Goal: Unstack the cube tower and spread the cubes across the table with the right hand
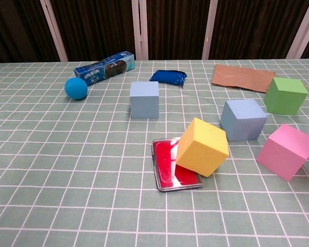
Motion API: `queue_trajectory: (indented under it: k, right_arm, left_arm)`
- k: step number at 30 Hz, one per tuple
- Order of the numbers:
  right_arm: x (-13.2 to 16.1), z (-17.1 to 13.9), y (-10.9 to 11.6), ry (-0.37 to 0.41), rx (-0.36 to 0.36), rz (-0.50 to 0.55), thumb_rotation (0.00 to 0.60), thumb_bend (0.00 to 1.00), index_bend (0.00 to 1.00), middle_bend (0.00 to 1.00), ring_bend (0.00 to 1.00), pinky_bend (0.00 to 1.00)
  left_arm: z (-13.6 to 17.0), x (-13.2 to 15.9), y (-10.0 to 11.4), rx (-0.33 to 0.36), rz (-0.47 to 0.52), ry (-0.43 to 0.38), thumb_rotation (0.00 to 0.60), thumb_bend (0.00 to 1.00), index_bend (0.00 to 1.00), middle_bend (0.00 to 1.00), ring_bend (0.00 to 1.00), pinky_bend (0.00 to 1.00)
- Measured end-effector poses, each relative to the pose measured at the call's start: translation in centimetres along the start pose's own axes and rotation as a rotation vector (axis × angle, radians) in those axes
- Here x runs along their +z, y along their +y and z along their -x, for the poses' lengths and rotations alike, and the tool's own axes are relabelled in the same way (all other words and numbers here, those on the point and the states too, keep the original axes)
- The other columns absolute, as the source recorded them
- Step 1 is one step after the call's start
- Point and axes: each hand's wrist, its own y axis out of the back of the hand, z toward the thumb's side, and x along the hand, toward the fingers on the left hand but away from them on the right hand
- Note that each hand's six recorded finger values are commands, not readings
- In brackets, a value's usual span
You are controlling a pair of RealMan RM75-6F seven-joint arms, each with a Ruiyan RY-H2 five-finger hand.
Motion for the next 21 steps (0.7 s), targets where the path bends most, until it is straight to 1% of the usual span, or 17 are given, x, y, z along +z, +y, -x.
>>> queue_trajectory:
  k: [3, 6, 8, 11, 14, 17, 21]
  right_arm:
    - [-2.4, -2.1, 0.0, -0.019, -0.029, -0.029, 0.6, 0.05, 0.0, 0.01, 0.05, 0.0]
    - [-4.2, -4.1, 0.2, -0.023, -0.067, -0.082, 0.6, 0.05, 0.0, 0.01, 0.05, 0.0]
    - [-5.4, -5.6, 0.2, -0.031, -0.077, -0.118, 0.6, 0.05, 0.0, 0.01, 0.05, 0.0]
    - [-6.6, -7.2, -0.2, -0.044, -0.061, -0.141, 0.6, 0.05, 0.0, 0.01, 0.05, 0.0]
    - [-7.6, -8.0, -0.6, -0.067, -0.037, -0.151, 0.6, 0.05, 0.0, 0.01, 0.04, 0.0]
    - [-8.5, -8.5, -0.9, -0.091, -0.017, -0.164, 0.6, 0.05, 0.0, 0.01, 0.01, 0.0]
    - [-9.4, -8.8, -1.3, -0.116, 0.013, -0.151, 0.6, 0.05, 0.0, 0.01, 0.01, 0.0]
  left_arm:
    - [0.0, 0.1, 0.1, 0.006, -0.006, -0.018, 0.6, 0.32, 0.1, 0.0, 0.0, 0.01]
    - [0.0, 0.2, 0.2, 0.012, -0.009, -0.032, 0.6, 0.32, 0.1, 0.0, 0.0, 0.01]
    - [0.1, 0.2, 0.3, 0.016, -0.01, -0.04, 0.6, 0.32, 0.1, 0.0, 0.0, 0.01]
    - [0.2, 0.3, 0.3, 0.019, -0.015, -0.05, 0.6, 0.32, 0.1, 0.0, 0.0, 0.01]
    - [0.4, 0.1, 0.3, 0.017, -0.02, -0.045, 0.6, 0.32, 0.1, 0.0, 0.0, 0.01]
    - [0.4, 0.1, 0.2, 0.013, -0.028, -0.034, 0.6, 0.32, 0.1, 0.0, 0.0, 0.01]
    - [0.3, 0.2, -0.1, 0.002, -0.041, -0.032, 0.6, 0.32, 0.1, 0.0, 0.0, 0.01]
